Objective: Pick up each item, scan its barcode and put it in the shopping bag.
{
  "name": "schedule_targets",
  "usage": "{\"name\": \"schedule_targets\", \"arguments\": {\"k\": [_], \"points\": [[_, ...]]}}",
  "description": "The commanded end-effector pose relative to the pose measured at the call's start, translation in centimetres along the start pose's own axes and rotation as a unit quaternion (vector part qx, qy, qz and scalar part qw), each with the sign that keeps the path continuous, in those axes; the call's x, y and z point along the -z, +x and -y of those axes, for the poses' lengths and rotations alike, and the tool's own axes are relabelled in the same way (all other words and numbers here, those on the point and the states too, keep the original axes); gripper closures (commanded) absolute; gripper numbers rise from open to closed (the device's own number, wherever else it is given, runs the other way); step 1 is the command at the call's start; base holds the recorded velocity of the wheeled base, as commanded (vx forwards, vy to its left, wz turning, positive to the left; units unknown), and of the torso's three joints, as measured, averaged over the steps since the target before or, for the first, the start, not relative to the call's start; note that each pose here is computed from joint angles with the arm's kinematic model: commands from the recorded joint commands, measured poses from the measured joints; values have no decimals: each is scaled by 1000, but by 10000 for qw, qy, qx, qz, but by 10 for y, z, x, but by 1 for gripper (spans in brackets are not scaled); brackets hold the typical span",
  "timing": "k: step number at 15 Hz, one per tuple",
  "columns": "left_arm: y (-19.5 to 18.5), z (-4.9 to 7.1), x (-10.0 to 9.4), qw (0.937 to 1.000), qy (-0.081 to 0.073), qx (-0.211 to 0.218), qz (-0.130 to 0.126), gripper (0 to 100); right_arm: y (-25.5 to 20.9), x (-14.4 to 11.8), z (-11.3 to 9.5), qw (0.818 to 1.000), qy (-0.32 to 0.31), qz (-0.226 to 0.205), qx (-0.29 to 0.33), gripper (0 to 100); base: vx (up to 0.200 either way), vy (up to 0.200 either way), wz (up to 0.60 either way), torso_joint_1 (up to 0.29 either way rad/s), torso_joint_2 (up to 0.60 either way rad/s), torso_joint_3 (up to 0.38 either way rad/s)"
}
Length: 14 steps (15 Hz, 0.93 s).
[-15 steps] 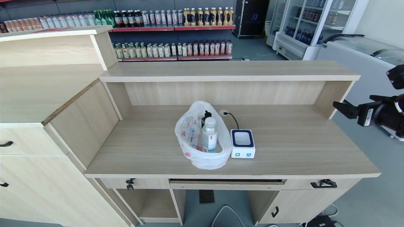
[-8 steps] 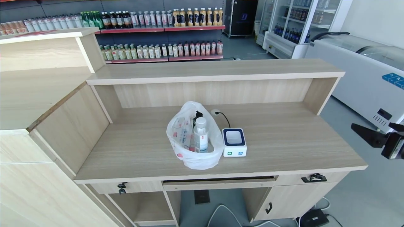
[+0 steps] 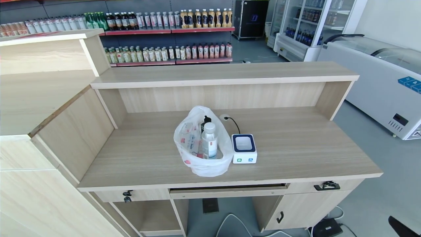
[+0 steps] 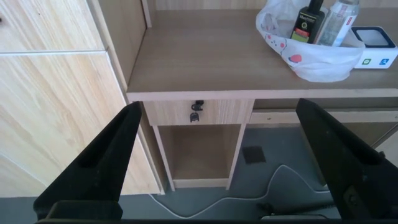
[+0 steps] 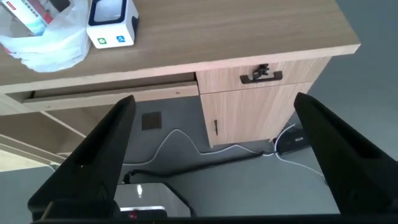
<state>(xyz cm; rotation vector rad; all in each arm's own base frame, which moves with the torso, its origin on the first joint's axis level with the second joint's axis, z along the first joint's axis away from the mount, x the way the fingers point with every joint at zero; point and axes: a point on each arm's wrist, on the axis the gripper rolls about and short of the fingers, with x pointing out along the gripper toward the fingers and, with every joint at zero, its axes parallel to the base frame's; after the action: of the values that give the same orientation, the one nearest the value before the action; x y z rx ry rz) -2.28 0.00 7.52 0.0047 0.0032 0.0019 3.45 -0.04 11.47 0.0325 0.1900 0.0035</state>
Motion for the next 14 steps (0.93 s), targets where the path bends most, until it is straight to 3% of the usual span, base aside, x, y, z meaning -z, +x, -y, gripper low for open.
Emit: {"name": "schedule_targets", "arguments": {"k": [1,4,14], "points": [[0,0,0,10000,0,2,1,0,-39,37,0,9981,59,614,40,0,0,0,0,0,0,0],[0,0,0,10000,0,2,1,0,-48,44,1,9945,-22,1049,40,0,0,0,0,0,0,0],[0,0,0,10000,0,2,1,0,-49,49,2,9945,193,993,267,0,0,0,0,0,0,0]]}}
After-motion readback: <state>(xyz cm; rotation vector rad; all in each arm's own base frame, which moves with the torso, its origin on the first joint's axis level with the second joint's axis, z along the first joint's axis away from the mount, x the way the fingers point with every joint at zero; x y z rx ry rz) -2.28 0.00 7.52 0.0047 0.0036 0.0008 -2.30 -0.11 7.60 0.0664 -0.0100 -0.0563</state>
